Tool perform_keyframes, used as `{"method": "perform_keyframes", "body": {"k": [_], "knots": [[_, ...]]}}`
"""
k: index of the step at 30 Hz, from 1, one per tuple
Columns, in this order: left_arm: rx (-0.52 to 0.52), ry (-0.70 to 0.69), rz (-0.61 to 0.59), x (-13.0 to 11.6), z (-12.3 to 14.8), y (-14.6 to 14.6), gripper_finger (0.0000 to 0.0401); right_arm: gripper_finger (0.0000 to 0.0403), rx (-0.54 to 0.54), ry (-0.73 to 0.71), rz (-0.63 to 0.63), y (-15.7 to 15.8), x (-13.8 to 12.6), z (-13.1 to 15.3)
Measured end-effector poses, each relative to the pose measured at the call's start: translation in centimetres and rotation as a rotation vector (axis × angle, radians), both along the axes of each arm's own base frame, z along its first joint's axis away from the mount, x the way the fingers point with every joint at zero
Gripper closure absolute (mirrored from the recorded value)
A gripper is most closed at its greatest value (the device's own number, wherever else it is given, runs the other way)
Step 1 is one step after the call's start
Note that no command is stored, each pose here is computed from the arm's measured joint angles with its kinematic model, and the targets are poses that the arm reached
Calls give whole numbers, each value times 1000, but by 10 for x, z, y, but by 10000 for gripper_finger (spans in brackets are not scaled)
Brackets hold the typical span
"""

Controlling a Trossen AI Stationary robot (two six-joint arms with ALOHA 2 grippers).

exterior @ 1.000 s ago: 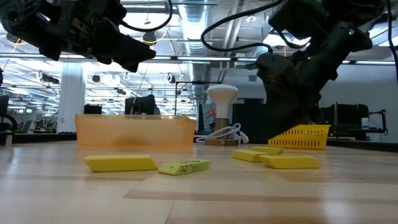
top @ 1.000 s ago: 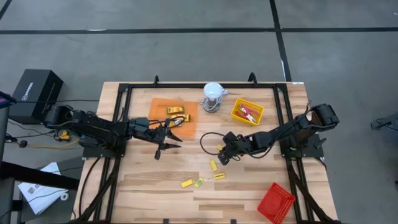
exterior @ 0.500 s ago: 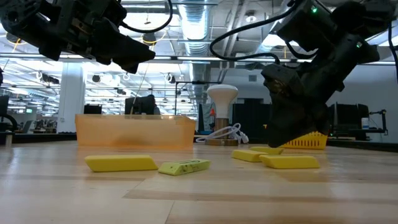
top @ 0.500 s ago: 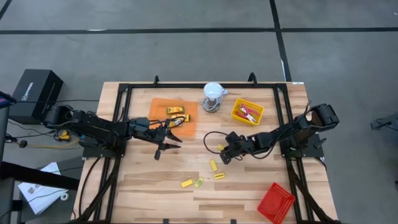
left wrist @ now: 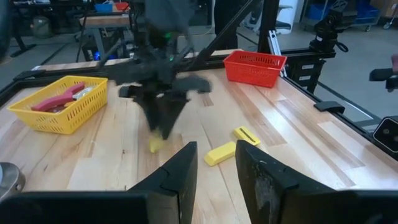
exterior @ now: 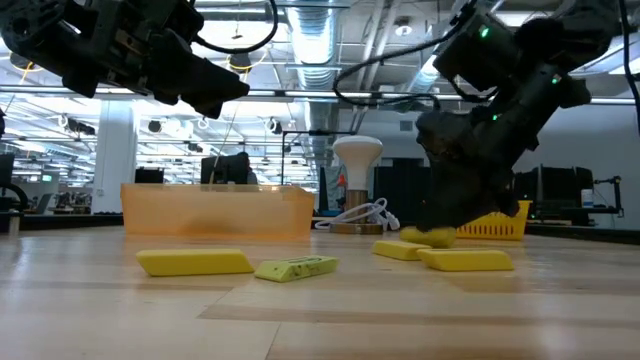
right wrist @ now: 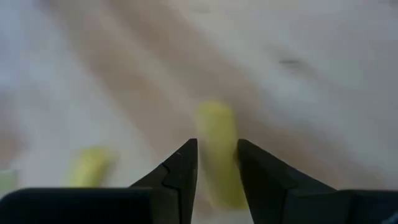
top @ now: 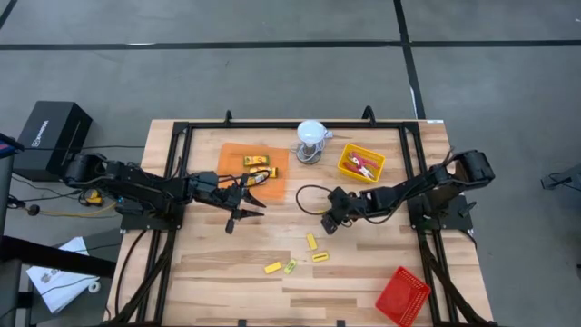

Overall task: Pick & Place School Supplies
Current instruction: Put the yellow eraser into the red bin

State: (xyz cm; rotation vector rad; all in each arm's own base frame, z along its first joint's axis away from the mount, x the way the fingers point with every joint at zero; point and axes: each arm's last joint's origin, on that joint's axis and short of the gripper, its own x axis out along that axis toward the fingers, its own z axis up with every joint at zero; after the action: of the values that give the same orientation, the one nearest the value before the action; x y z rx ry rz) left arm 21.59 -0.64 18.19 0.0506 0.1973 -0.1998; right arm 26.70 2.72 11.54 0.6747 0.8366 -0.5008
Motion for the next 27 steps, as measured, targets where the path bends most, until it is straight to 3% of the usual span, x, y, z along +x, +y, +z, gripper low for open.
{"method": "perform_keyframes", "body": {"k": [16,19,22,27], "knots": [[0,13,1,0,-1,0,295,296,6,16,1,-11,0,-1],[0,13,0,0,-1,0,297,319,14,17,8,-11,0,-1],[0,13,1,0,-1,0,306,377,20,15,39,-10,1,-1],[0,12,1,0,-1,0,331,380,23,14,58,-9,1,-1]]}}
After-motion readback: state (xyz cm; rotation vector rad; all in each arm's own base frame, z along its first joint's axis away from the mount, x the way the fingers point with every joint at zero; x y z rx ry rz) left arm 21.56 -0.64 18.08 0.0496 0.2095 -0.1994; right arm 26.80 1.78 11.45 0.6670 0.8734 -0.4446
